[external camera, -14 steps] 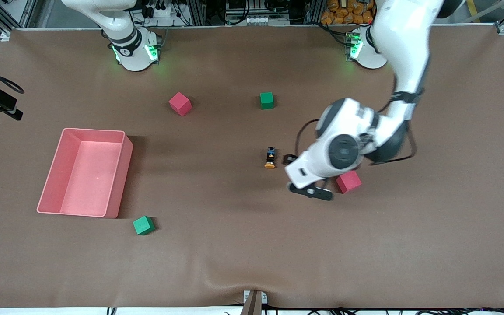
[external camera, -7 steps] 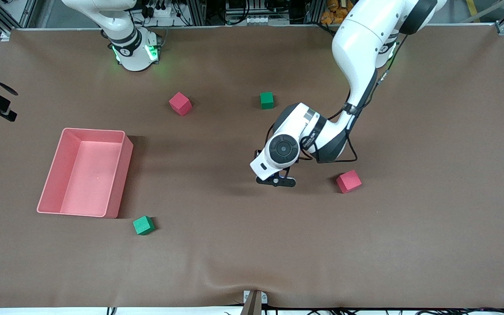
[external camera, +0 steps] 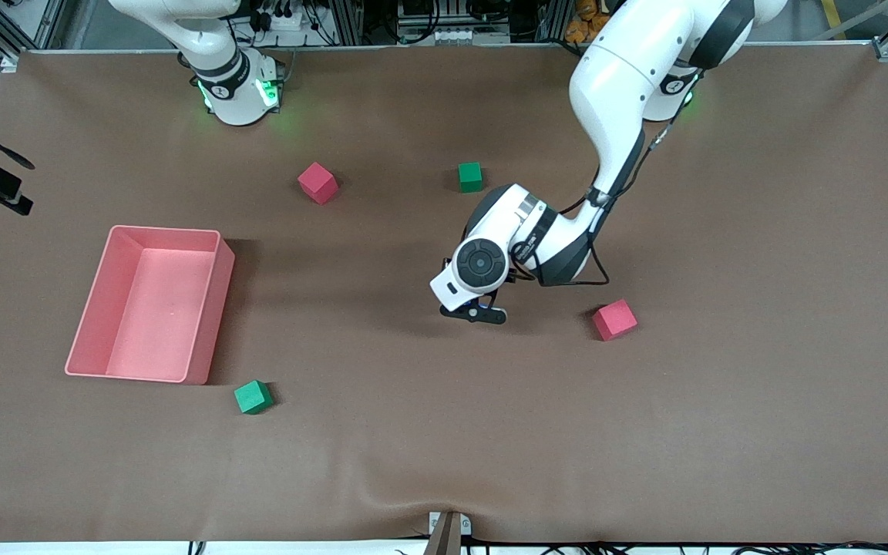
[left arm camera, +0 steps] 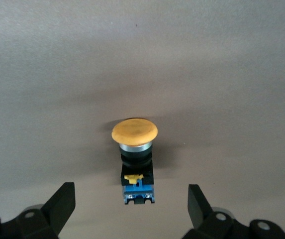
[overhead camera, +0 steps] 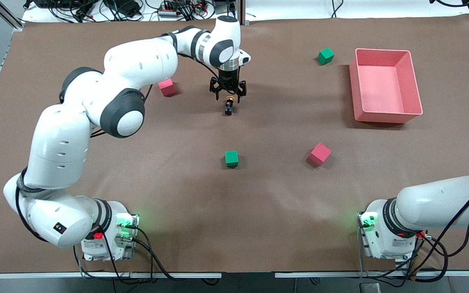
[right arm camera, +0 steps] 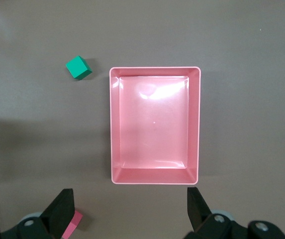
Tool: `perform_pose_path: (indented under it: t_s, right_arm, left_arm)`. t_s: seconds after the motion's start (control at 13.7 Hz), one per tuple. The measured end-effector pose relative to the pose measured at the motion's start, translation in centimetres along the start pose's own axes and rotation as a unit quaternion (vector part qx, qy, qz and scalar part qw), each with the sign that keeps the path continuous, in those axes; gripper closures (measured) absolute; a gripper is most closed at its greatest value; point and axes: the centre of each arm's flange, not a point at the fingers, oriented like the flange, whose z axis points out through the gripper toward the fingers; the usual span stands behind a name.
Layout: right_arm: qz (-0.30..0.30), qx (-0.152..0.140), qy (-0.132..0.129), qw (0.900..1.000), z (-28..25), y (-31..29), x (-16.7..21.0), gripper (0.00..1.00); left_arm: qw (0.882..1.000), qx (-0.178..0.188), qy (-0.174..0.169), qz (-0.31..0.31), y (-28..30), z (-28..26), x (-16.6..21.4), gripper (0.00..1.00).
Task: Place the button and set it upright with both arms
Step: 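Close the left gripper around the button base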
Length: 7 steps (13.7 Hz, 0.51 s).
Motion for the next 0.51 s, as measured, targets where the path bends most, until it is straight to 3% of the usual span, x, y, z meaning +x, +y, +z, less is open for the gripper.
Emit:
perform_pose_path:
  t_s: [0.29, 0.51]
  right_arm:
    - [-0.003, 0.000, 0.000, 1.000, 0.0, -0.3, 0.0, 0.00]
    - [-0.002, 0.000, -0.012, 1.000, 0.4, -0.3, -0.1, 0.00]
  left_arm:
    - [1.000, 0.005, -0.009, 0.005, 0.0, 0.5, -0.1, 0.04]
    - [1.000, 0.009, -0.016, 0.007, 0.2, 1.4, -0.2, 0.17]
